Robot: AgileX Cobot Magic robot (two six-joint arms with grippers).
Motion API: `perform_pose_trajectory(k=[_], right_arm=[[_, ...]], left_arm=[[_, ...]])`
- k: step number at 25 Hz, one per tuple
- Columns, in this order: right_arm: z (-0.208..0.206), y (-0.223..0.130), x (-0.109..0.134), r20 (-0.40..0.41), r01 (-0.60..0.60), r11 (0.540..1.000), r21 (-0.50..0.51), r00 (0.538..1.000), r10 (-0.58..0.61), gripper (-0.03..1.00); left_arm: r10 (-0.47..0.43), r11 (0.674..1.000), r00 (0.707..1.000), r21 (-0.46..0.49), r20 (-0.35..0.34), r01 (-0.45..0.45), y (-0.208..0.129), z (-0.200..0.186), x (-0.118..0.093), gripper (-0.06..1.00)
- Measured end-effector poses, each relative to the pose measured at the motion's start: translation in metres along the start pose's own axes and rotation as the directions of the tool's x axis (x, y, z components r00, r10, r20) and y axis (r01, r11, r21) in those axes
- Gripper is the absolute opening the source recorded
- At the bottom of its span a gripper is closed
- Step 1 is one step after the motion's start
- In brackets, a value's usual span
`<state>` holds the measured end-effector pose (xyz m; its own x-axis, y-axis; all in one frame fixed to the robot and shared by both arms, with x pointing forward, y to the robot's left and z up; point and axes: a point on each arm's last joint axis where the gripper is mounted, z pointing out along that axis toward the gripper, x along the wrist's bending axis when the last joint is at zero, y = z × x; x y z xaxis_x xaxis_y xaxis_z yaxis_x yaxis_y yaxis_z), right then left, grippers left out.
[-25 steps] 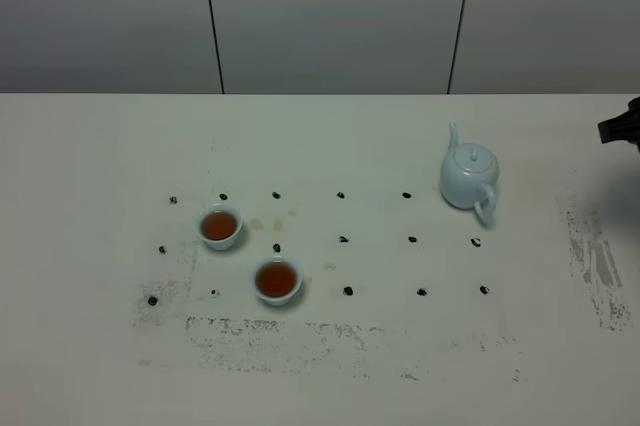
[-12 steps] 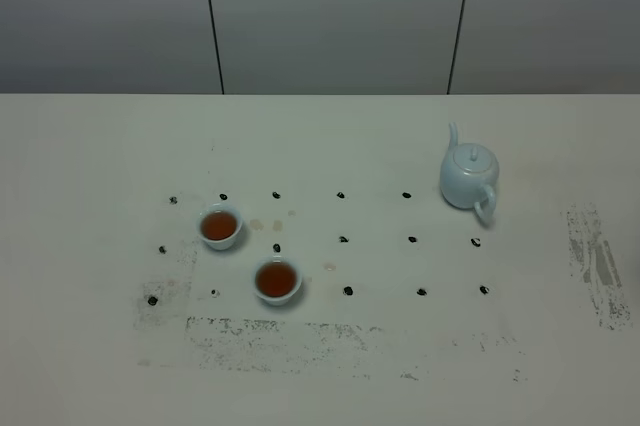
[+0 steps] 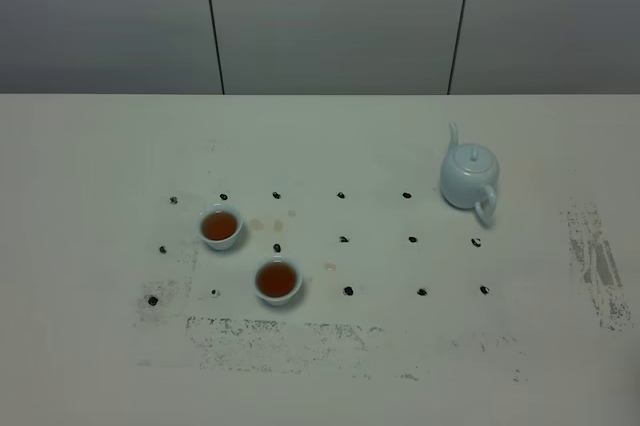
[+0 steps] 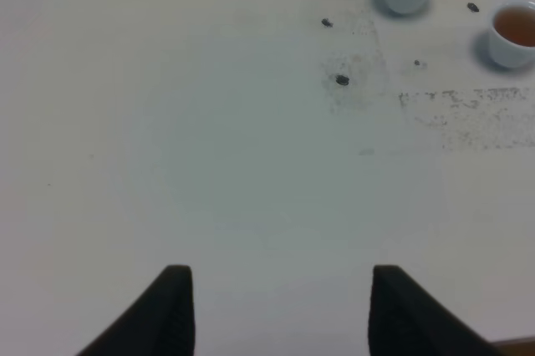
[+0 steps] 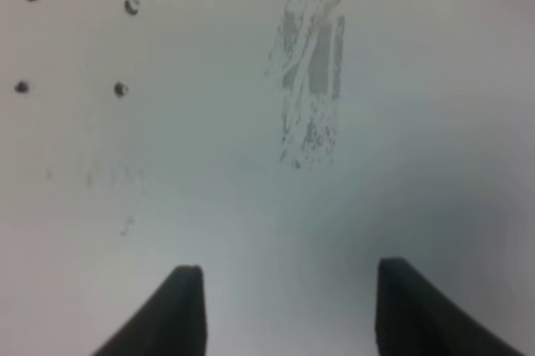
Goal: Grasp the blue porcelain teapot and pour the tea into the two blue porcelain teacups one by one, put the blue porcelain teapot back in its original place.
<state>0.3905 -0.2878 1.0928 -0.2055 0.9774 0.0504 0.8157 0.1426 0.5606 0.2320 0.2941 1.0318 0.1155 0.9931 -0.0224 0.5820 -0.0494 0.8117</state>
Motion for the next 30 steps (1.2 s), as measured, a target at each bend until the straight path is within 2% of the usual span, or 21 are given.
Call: perform_pose_trajectory(k=[6, 12, 17, 21, 30], right_arm=[[-0.013, -0.049, 0.012, -0.01, -0.025, 1.0, 0.003, 1.0, 0.025, 0.44], [-0.032, -0.074, 0.02, -0.015, -0.082, 0.996, -0.022, 0.997, 0.082, 0.44], [-0.031, -0.096, 0.024, -0.004, -0.082, 0.991, -0.105, 0.997, 0.082, 0.44], [-0.028, -0.113, 0.022, 0.046, -0.057, 0.983, -0.175, 0.997, 0.066, 0.44], [-0.042, -0.133, 0.024, 0.1, -0.045, 0.95, -0.309, 0.992, 0.08, 0.44]], left_arm=[[0.0, 1.0, 1.0, 0.0, 0.0, 0.0, 0.0, 0.0, 0.0, 0.49], [0.0, 1.0, 1.0, 0.0, 0.0, 0.0, 0.0, 0.0, 0.0, 0.49], [0.0, 1.0, 1.0, 0.0, 0.0, 0.0, 0.0, 0.0, 0.0, 0.49], [0.0, 1.0, 1.0, 0.0, 0.0, 0.0, 0.0, 0.0, 0.0, 0.49], [0.0, 1.0, 1.0, 0.0, 0.0, 0.0, 0.0, 0.0, 0.0, 0.49]])
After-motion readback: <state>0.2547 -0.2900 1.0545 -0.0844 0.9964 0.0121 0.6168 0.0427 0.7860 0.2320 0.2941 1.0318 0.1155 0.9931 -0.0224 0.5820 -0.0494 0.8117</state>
